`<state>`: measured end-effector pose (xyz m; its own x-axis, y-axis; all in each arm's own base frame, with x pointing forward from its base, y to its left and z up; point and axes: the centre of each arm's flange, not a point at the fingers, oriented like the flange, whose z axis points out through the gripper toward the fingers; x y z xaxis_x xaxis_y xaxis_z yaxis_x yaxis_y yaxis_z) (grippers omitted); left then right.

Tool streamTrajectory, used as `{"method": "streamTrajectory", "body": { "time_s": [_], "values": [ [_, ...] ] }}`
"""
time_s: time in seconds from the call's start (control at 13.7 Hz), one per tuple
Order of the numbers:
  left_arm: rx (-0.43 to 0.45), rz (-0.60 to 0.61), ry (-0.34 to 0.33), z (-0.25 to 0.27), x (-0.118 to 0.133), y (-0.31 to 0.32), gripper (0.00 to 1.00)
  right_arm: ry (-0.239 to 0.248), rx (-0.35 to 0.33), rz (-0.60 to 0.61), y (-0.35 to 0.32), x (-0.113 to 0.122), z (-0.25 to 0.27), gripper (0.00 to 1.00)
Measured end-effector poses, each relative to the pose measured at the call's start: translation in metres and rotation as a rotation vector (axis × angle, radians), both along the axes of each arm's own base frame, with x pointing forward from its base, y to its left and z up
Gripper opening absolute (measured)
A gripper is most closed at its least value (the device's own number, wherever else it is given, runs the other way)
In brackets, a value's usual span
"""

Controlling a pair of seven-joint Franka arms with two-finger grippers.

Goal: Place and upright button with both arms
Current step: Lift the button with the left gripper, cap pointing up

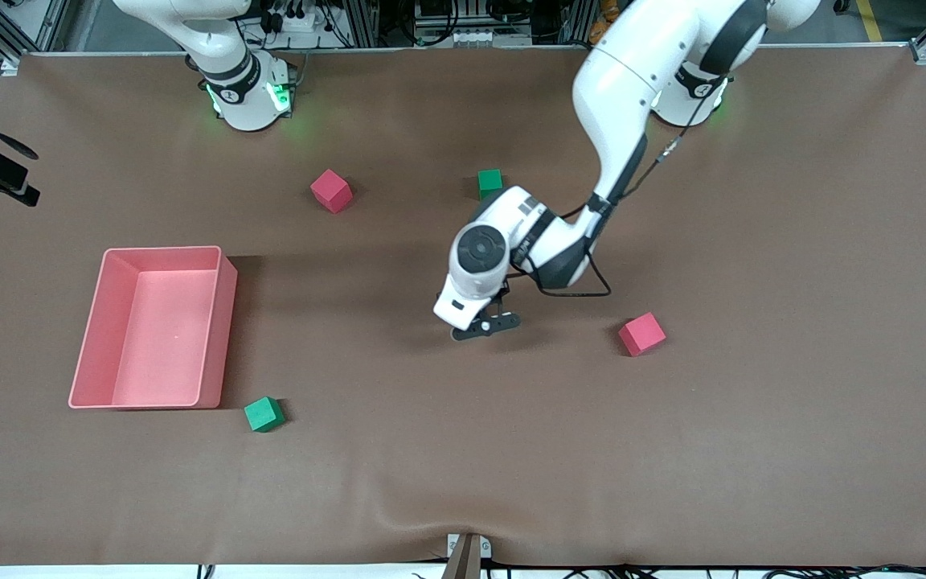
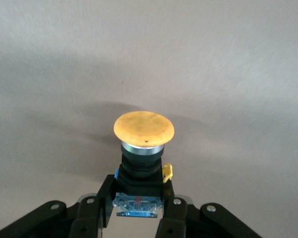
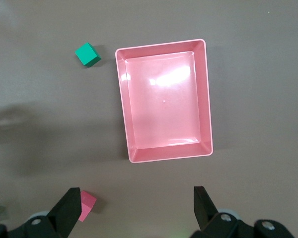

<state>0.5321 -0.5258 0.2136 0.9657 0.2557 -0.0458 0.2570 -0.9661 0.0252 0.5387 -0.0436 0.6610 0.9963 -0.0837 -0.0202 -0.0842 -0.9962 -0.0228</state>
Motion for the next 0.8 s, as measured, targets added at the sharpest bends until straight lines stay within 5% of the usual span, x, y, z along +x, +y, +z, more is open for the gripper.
{"method": "streamTrajectory", "body": {
  "time_s": [0.37,0.8],
  "values": [
    [0.018,0.120,-0.339,0.032,-0.023,-0.048,0.41,0.001,-0.002,0.000,0.000,0.000,0.000,1.00],
    [0.159,-0.082,-0.689,0.013,-0.061,-0.081,0.41,0.002,-0.002,0.000,0.000,0.000,0.000,1.00]
  ]
}}
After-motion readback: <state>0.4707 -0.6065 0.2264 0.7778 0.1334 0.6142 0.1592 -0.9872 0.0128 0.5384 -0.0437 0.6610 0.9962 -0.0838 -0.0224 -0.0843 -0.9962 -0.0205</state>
